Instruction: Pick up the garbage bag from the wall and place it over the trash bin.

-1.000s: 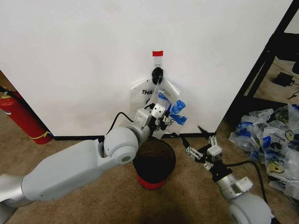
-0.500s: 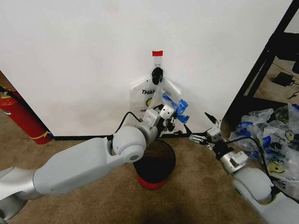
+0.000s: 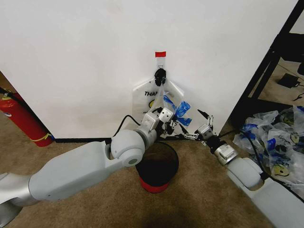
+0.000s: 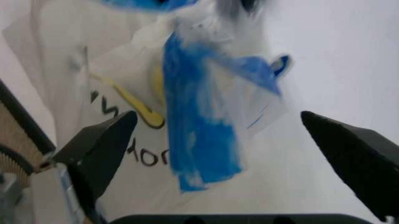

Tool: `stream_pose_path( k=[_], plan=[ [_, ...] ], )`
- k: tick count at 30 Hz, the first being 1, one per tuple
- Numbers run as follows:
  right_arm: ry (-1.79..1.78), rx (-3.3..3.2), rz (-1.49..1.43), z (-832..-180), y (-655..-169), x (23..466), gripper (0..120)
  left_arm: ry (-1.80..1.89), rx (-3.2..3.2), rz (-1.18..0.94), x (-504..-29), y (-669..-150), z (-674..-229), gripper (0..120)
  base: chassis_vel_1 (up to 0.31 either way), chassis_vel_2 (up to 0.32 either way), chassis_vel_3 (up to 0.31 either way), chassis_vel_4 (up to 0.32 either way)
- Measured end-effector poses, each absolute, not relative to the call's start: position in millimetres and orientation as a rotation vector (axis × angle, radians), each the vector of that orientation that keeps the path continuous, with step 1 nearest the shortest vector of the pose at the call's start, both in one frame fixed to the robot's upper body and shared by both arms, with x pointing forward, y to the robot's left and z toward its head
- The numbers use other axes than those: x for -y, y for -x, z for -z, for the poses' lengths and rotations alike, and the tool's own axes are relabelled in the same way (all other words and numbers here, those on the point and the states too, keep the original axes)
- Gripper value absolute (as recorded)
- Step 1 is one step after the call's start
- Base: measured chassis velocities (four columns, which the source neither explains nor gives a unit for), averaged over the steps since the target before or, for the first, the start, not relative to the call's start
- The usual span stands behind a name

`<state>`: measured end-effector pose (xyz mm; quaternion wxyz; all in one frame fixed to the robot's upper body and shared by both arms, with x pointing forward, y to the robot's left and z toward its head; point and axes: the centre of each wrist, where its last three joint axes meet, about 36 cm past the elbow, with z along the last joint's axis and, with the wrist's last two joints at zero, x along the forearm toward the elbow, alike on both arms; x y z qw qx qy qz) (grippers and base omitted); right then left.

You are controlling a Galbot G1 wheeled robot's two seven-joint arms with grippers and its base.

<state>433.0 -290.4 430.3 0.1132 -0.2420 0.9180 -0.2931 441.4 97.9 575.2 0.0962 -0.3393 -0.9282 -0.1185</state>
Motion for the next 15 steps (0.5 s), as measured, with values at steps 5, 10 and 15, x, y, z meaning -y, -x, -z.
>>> stream_pose_path(
  k=[5,10,15],
  plan=[
    [0.725,-2.702,0.864,-420.4,-439.4,284.5,84,1.001,2.753,0.347,-100.2,-441.3,-574.7,0,0.000,0.000,0.000,0.000],
    [0.738,-2.701,0.851,-414.4,-449.0,272.0,66,1.015,2.744,0.359,-103.4,-437.1,-574.4,0,0.000,0.000,0.000,0.000],
    [0.740,-2.704,0.836,-412.6,-451.8,266.9,50,1.020,2.743,0.361,-103.5,-435.9,-574.9,0,0.000,0.000,0.000,0.000]
  ],
)
